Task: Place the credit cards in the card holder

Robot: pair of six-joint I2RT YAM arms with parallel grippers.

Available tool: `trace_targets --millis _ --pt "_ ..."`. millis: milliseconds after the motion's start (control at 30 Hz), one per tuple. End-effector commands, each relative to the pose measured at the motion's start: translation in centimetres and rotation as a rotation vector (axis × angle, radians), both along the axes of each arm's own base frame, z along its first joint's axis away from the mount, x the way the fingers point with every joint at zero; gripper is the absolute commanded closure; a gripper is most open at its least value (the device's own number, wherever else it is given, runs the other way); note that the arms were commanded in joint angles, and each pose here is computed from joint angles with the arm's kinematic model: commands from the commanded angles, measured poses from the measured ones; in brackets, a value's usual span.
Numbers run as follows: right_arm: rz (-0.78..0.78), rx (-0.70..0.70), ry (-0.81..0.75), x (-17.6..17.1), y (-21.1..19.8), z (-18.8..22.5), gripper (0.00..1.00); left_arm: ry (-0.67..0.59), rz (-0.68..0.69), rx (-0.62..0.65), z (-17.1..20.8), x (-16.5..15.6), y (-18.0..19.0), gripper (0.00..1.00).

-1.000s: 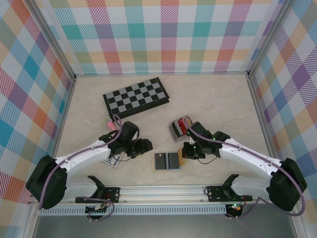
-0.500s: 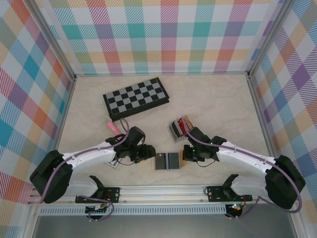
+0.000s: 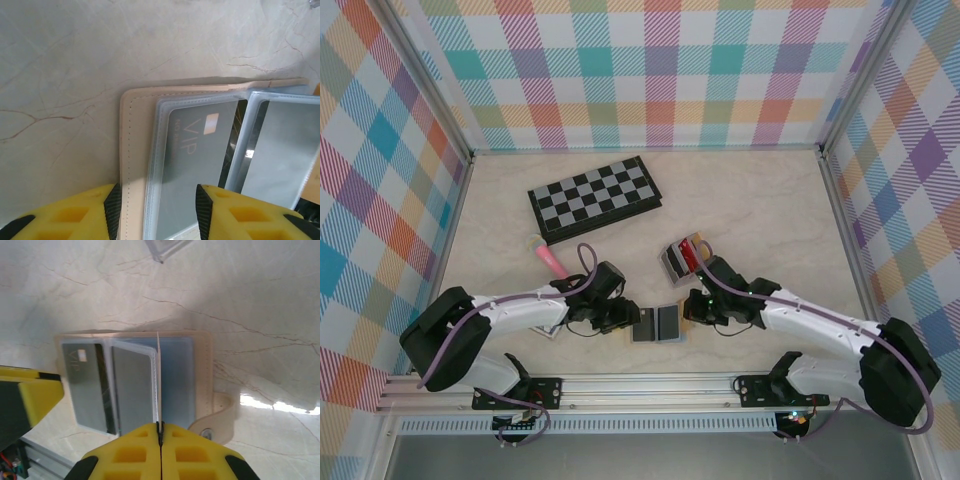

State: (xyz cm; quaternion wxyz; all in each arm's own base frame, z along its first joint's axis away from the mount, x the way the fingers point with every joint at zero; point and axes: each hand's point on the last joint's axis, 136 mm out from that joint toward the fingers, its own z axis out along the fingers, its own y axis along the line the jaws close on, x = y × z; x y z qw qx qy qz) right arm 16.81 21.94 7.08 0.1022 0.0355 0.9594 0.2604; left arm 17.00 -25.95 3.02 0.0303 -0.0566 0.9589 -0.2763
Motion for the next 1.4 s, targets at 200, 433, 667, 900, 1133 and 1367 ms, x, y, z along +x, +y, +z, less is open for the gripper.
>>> trace_targets --millis 200,433,667,900,1133,1367 --pt "0.044 0.116 -0.046 0.8 2.5 4.3 0.93 -0.012 -0.006 -0.017 -0.1 0.0 -0.6 0.58" --pt "0.061 0.145 -0.02 1.0 3.8 3.8 0.92 -0.05 0.009 -0.008 0.7 0.4 -0.1 0.59" --pt "0.078 0.14 0.004 1.1 4.5 3.3 0.93 -0.077 0.019 0.002 1.2 0.6 0.4 0.59" --pt "0.081 0.115 0.008 0.9 4.0 3.0 0.93 -0.098 0.025 0.005 1.7 0.8 0.6 0.58" --pt "0.089 0.1 0.011 1.1 4.1 2.8 0.93 -0.115 0.025 -0.006 2.3 0.9 0.6 0.56" --pt "0.087 0.084 0.037 1.0 4.2 2.2 0.93 -0.129 0.024 -0.008 2.6 1.1 0.6 0.54"
